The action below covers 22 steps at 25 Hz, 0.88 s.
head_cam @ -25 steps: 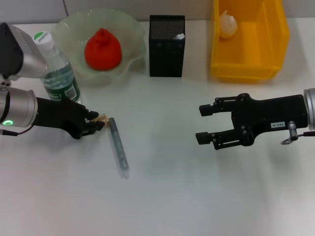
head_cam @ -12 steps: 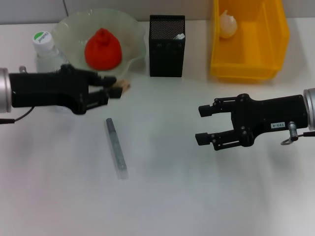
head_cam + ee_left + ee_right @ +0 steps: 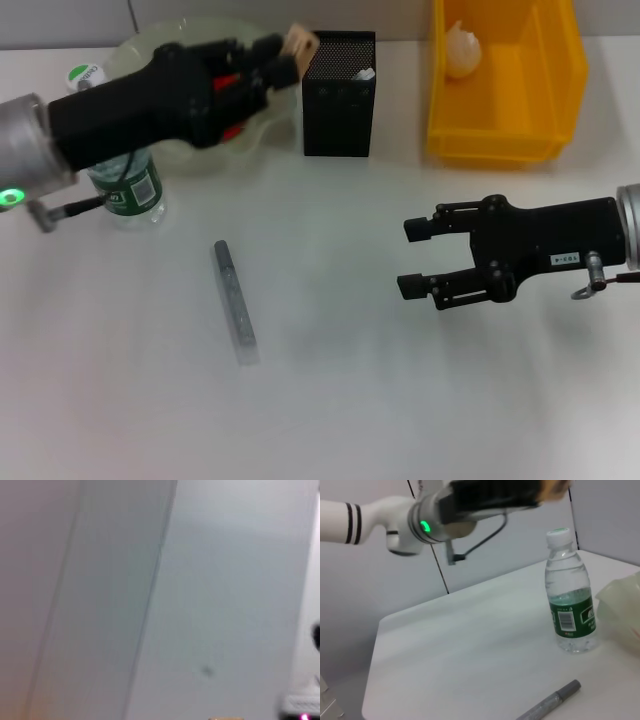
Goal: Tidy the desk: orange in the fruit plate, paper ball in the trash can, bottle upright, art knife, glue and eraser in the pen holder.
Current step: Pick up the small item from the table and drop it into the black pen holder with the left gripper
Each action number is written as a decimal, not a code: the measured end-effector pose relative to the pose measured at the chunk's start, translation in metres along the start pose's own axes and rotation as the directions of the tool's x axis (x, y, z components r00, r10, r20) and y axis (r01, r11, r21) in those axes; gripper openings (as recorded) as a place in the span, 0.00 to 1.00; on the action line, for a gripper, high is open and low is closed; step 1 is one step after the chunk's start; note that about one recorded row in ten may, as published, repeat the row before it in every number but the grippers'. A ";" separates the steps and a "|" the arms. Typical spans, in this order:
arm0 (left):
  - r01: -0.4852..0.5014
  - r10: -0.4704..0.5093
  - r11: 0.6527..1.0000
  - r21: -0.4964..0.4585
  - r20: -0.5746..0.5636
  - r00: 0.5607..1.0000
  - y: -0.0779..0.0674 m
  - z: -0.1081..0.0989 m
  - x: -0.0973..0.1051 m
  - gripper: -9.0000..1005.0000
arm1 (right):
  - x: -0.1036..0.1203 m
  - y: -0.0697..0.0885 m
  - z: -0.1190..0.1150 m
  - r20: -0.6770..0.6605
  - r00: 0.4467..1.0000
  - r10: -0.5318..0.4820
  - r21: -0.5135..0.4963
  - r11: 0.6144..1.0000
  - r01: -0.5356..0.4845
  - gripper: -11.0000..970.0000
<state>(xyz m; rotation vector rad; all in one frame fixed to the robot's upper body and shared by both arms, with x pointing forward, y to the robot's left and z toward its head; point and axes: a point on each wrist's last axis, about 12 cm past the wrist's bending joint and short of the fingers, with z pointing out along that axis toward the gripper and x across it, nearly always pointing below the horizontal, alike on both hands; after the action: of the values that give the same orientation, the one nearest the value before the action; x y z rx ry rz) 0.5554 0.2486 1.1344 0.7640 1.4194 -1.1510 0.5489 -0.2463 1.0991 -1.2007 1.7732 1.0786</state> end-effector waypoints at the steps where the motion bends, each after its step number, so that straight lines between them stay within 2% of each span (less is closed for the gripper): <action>1: 0.000 0.001 1.000 -0.021 0.032 0.999 0.003 0.005 0.004 0.27 | 0.001 0.000 0.000 -0.001 1.000 0.002 -0.001 1.000 -0.002 0.80; 4: 0.006 -0.004 0.999 -0.050 0.056 0.998 0.007 0.010 0.008 0.27 | 0.002 0.001 0.001 -0.002 1.000 0.005 -0.003 1.000 -0.005 0.80; 6: 0.014 0.001 0.986 -0.167 0.092 0.996 0.020 0.031 0.023 0.27 | 0.002 0.001 0.002 -0.001 1.000 0.007 -0.005 1.000 -0.007 0.80; 8: 0.020 -0.003 0.983 -0.182 0.096 0.995 0.021 0.034 0.026 0.27 | 0.002 0.002 0.004 -0.002 1.000 0.008 -0.009 1.000 -0.008 0.80; 11: 0.025 0.005 0.966 -0.258 0.116 0.993 0.028 0.050 0.033 0.27 | 0.003 0.003 0.006 -0.005 1.000 0.009 -0.012 1.000 -0.009 0.80; 16: 0.009 0.020 0.957 -0.291 0.095 0.995 0.032 0.069 0.035 0.27 | 0.003 0.003 0.007 -0.005 1.000 0.008 -0.013 1.000 -0.008 0.80; 17: -0.005 0.027 0.947 -0.322 0.065 0.998 0.035 0.083 0.038 0.27 | 0.003 0.003 0.007 -0.005 1.000 0.008 -0.014 1.000 -0.008 0.80; 18: -0.005 0.027 0.947 -0.322 0.065 0.998 0.035 0.083 0.038 0.27 | 0.003 0.003 0.007 -0.005 1.000 0.008 -0.014 1.000 -0.008 0.80; 22: -0.003 0.026 0.928 -0.372 0.057 0.998 0.041 0.104 0.033 0.28 | 0.003 0.003 0.007 -0.005 1.000 0.007 -0.015 1.000 -0.007 0.80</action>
<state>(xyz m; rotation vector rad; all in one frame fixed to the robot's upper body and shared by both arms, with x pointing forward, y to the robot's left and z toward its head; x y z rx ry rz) 0.6230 0.1596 1.1005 0.4651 1.5188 -0.8492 0.5455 -0.2404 1.0945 -1.2080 1.7778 1.0955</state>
